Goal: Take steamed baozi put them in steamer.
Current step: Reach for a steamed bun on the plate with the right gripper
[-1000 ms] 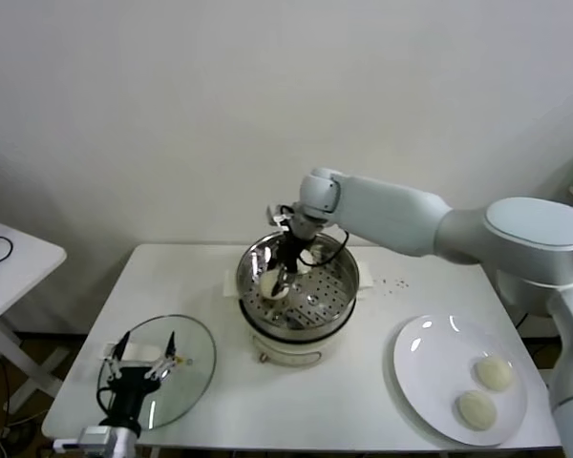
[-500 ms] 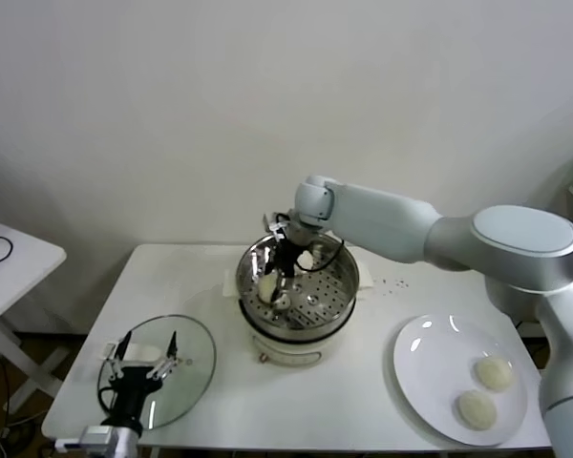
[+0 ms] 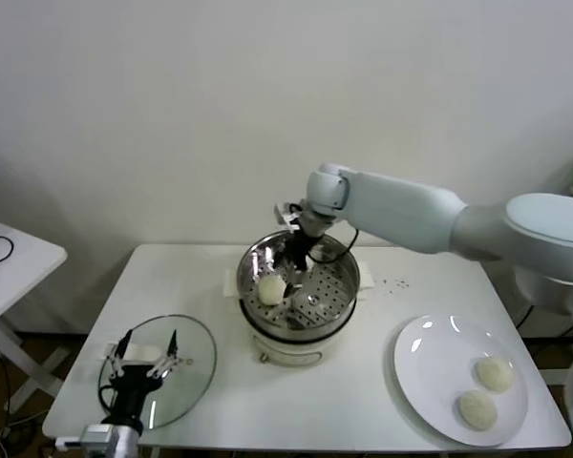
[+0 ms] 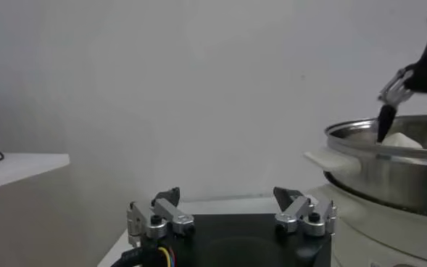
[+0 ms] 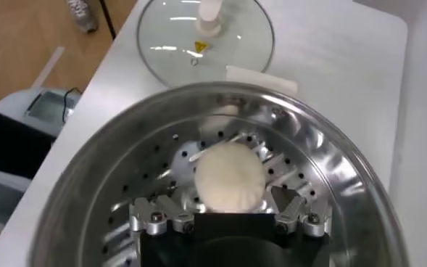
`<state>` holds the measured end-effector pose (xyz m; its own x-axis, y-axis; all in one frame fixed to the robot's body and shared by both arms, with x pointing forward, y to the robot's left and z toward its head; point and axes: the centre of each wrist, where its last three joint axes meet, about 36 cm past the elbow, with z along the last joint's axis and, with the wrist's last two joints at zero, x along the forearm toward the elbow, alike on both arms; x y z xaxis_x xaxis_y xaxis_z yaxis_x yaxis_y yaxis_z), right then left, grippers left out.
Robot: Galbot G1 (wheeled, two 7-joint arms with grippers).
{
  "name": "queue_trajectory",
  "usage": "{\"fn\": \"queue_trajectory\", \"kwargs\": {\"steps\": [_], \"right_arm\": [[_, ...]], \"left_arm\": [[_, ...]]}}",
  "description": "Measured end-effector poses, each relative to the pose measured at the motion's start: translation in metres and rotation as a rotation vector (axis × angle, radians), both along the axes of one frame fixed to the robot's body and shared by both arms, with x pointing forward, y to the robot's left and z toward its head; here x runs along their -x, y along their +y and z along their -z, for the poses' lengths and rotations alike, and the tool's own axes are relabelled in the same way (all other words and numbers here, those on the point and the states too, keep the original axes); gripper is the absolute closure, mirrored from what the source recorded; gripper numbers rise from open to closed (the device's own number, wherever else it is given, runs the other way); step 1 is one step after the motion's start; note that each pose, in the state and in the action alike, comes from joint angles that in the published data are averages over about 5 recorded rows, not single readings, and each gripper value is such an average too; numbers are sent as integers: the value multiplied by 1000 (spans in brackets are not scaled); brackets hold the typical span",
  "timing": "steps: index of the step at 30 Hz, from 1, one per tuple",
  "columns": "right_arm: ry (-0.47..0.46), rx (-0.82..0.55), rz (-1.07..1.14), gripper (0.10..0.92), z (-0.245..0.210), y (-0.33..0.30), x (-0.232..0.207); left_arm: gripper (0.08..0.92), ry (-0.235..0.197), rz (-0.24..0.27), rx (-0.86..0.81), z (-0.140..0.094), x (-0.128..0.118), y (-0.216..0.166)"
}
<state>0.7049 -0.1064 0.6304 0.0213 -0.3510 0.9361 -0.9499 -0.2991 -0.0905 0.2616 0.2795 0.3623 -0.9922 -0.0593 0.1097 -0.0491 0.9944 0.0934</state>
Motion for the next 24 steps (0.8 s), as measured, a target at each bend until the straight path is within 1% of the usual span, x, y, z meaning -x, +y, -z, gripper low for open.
{"fn": "queue_trajectory", "kwargs": {"steps": [6, 11, 16, 24], "right_arm": [[-41, 31, -31, 200, -45, -57, 12], [-50, 51, -48, 200, -60, -115, 35], [-46, 71, -43, 200, -50, -178, 66], [-35, 120, 21, 200, -2, -270, 122]], "left_arm": [[177, 0, -1, -1, -2, 0, 0], [177, 0, -1, -3, -1, -1, 0], [177, 3, 1, -6, -1, 0, 2], [177, 7, 23, 1, -5, 7, -2]]}}
